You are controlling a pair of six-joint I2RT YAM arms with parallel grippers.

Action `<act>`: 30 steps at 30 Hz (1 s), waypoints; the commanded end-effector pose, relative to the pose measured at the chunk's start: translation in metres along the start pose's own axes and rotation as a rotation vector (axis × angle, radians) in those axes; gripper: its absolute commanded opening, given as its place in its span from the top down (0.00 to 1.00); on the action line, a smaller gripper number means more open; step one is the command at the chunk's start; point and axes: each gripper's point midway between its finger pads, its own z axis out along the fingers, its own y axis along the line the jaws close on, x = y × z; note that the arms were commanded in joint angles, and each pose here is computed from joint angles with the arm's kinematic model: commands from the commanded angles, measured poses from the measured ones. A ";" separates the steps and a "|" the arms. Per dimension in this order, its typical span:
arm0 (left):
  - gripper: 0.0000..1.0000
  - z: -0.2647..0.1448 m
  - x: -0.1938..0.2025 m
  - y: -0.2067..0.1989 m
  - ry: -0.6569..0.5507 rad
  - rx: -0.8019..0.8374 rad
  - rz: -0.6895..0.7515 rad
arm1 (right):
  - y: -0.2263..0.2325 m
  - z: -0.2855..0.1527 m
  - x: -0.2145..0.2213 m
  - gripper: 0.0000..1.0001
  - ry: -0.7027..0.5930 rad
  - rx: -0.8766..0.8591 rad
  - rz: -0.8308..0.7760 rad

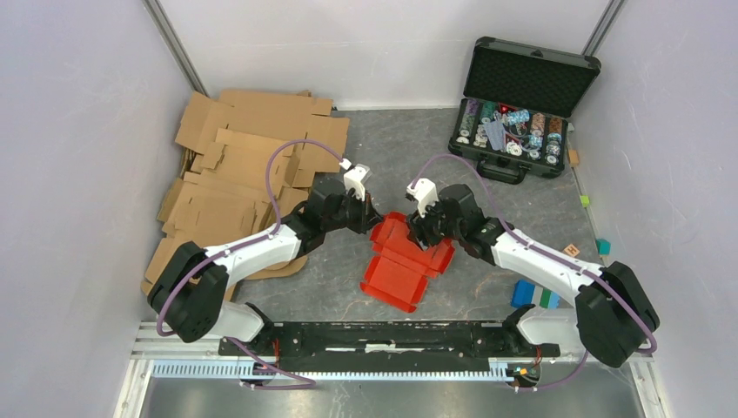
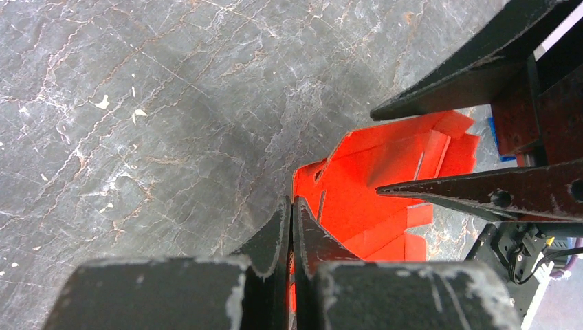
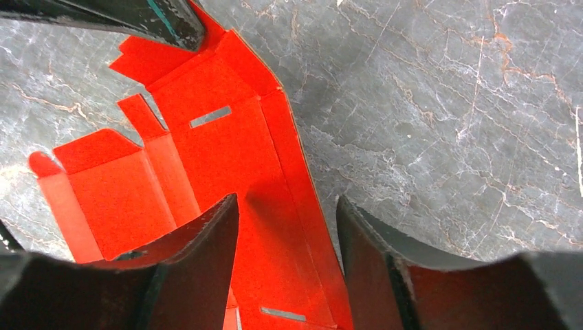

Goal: Fold the paper box

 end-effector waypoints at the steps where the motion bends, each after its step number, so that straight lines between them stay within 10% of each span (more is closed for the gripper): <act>1: 0.98 -0.001 -0.019 -0.009 -0.067 0.030 0.049 | 0.010 -0.008 -0.014 0.45 -0.054 -0.040 -0.013; 10: 0.98 0.002 -0.017 -0.006 -0.050 0.016 0.041 | 0.006 -0.008 -0.015 0.83 -0.046 0.005 -0.020; 30: 0.68 0.027 0.013 0.041 0.130 -0.200 -0.055 | -0.027 -0.020 0.001 0.91 -0.043 0.295 -0.028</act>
